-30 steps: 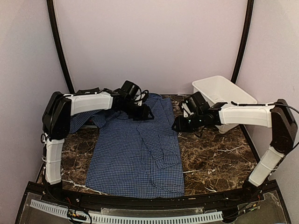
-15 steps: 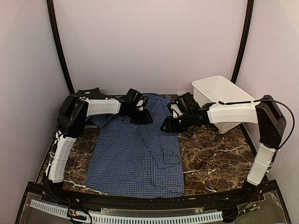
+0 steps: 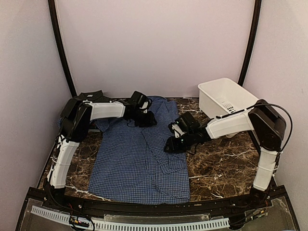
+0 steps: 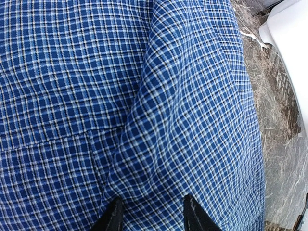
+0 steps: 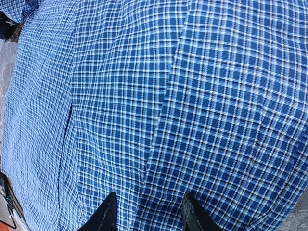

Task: Fold and stack the long sleeve shirts
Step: Fold the flattened shirt at the center of the board.

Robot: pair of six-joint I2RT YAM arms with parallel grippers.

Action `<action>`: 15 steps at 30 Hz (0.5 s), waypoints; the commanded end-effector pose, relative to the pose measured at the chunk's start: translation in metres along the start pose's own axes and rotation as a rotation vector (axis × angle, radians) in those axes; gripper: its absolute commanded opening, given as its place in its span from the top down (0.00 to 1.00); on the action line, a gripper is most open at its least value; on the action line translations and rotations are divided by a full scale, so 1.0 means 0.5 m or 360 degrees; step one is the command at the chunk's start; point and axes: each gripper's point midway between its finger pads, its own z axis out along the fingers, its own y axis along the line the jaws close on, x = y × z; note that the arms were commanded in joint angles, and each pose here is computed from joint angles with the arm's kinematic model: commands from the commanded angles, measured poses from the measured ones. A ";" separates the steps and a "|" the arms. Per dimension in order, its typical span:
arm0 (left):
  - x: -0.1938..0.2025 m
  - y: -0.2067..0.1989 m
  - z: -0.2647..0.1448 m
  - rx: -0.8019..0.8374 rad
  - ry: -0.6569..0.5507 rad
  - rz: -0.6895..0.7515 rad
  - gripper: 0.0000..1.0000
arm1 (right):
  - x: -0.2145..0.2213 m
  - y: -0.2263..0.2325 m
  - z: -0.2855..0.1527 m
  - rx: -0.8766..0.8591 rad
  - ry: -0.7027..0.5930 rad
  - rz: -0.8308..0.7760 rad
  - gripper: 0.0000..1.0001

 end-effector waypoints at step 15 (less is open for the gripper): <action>0.029 -0.110 0.068 0.0078 0.0017 -0.0097 0.57 | 0.086 -0.139 -0.048 0.0146 0.0031 0.0171 0.57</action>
